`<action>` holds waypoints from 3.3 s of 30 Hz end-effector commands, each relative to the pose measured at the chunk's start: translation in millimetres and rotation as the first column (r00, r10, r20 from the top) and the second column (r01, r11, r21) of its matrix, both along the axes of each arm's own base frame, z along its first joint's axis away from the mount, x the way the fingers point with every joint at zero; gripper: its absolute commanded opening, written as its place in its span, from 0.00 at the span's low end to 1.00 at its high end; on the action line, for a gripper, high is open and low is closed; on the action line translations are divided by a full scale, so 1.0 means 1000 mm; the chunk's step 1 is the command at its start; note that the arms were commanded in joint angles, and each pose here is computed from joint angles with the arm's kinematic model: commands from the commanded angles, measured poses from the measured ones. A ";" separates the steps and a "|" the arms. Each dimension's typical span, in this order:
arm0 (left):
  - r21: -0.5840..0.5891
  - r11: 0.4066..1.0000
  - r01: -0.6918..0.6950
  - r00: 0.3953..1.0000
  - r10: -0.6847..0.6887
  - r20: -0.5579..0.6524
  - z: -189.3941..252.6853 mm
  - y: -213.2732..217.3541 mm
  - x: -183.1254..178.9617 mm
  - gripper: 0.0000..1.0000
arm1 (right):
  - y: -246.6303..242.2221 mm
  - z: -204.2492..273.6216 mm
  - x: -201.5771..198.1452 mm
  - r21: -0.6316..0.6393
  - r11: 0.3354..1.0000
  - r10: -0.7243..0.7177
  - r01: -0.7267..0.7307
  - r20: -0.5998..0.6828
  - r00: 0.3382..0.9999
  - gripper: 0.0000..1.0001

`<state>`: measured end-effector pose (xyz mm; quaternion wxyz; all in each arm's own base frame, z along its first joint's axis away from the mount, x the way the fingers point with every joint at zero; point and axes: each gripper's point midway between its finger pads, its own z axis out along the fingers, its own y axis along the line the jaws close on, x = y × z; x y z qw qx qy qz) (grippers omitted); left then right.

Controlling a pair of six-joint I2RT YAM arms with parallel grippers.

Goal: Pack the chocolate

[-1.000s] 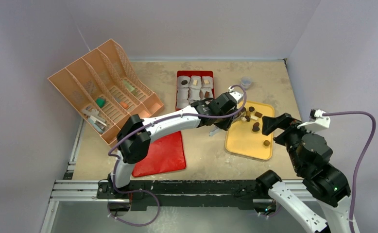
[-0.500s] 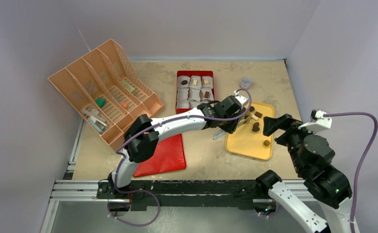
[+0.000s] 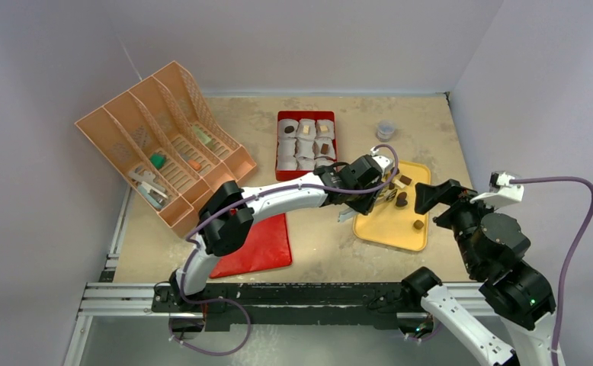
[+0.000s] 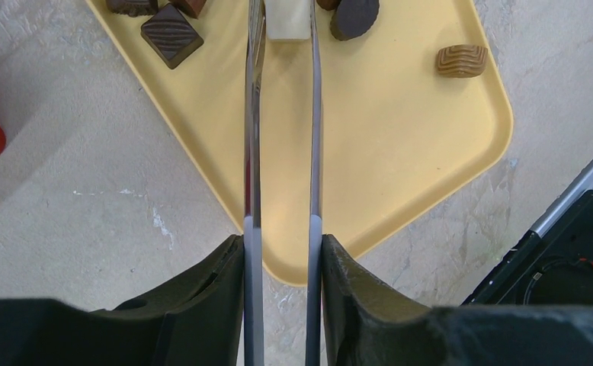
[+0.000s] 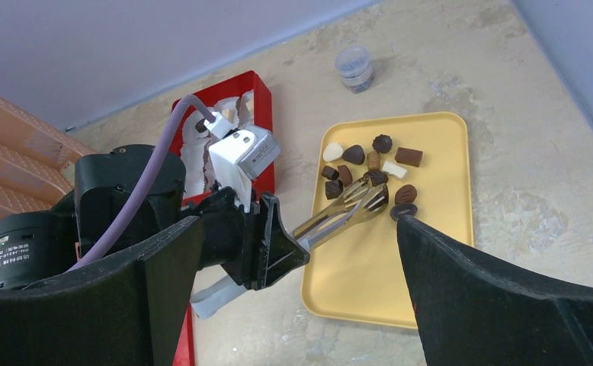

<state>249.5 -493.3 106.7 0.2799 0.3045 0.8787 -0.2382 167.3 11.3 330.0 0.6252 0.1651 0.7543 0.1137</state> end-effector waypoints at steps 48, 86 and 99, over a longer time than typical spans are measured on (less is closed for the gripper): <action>-0.010 0.778 -0.629 0.772 0.625 0.117 0.093 0.185 0.132 0.20 | 0.042 0.000 0.020 -0.006 0.985 0.170 -0.170 -0.024 0.985 0.99; 0.078 0.776 -0.626 0.780 0.624 0.054 0.040 0.185 0.154 0.25 | 0.032 0.008 0.018 -0.050 0.989 0.139 -0.140 -0.017 0.990 0.99; 0.070 0.784 -0.617 0.787 0.615 0.049 0.042 0.182 0.154 0.32 | 0.030 0.011 0.016 -0.054 0.989 0.136 -0.137 -0.010 0.991 0.99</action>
